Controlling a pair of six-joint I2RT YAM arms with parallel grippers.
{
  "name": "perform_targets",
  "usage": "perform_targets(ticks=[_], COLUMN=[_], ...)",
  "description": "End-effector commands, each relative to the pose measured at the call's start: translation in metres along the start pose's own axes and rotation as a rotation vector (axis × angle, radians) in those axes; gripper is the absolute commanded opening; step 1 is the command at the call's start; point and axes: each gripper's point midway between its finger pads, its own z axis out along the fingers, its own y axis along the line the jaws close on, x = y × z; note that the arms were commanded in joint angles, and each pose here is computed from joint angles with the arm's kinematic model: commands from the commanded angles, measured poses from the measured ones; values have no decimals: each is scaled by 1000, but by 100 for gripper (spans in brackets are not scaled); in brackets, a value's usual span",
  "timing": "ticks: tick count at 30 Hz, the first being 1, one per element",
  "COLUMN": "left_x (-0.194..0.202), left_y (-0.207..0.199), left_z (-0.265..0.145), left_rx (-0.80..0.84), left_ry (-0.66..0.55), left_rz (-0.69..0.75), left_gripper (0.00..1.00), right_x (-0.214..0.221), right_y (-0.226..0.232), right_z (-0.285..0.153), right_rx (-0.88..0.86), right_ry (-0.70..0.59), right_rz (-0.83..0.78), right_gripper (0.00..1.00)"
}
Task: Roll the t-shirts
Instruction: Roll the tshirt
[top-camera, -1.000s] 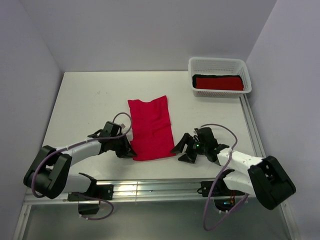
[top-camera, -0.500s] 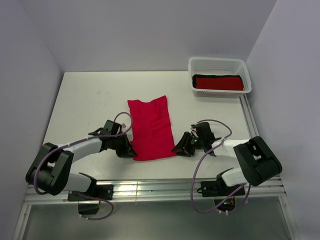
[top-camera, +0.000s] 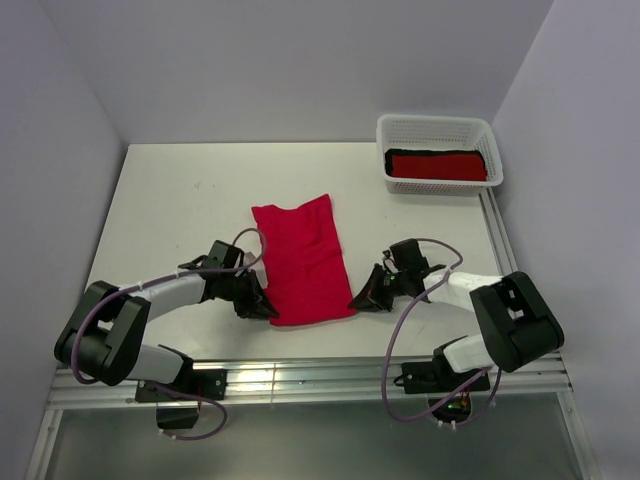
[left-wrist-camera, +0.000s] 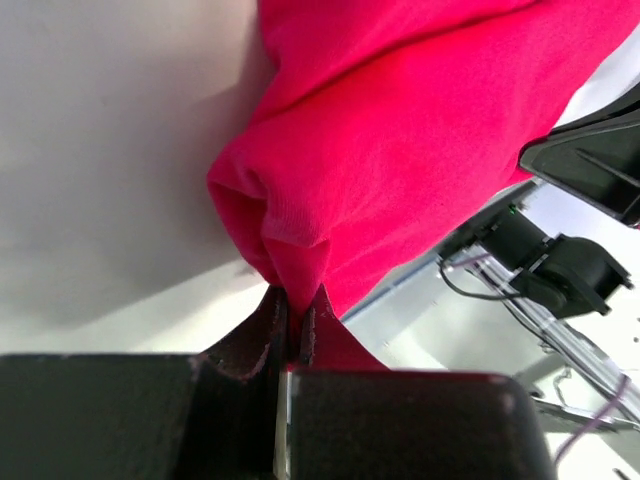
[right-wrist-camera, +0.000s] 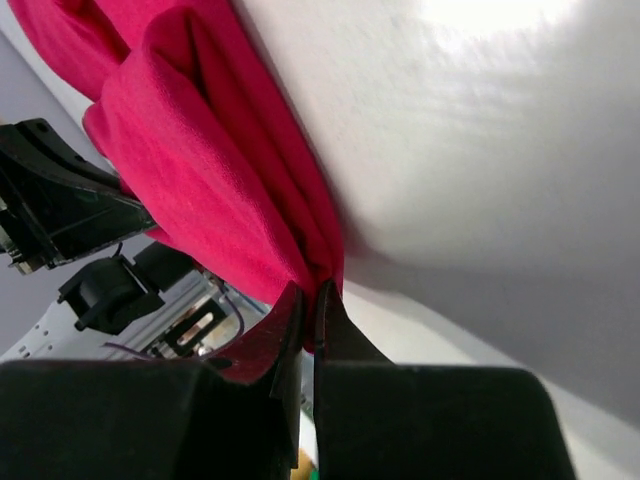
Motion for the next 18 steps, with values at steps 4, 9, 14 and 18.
perform_targets(ticks=[4, 9, 14, 18], left_x=[12, 24, 27, 29], left_y=[-19, -24, -36, -44], left_z=[-10, -16, -21, -24], left_rx=[30, 49, 76, 76], left_ry=[87, 132, 164, 203], left_rz=[-90, -193, -272, -334], left_gripper=[0, 0, 0, 0], right_x=[24, 38, 37, 37], right_y=[2, -4, -8, -9], right_z=[-24, -36, -49, -61], right_rx=[58, 122, 202, 273], right_ry=[105, 177, 201, 226], right_rz=[95, 253, 356, 417], right_gripper=[0, 0, 0, 0])
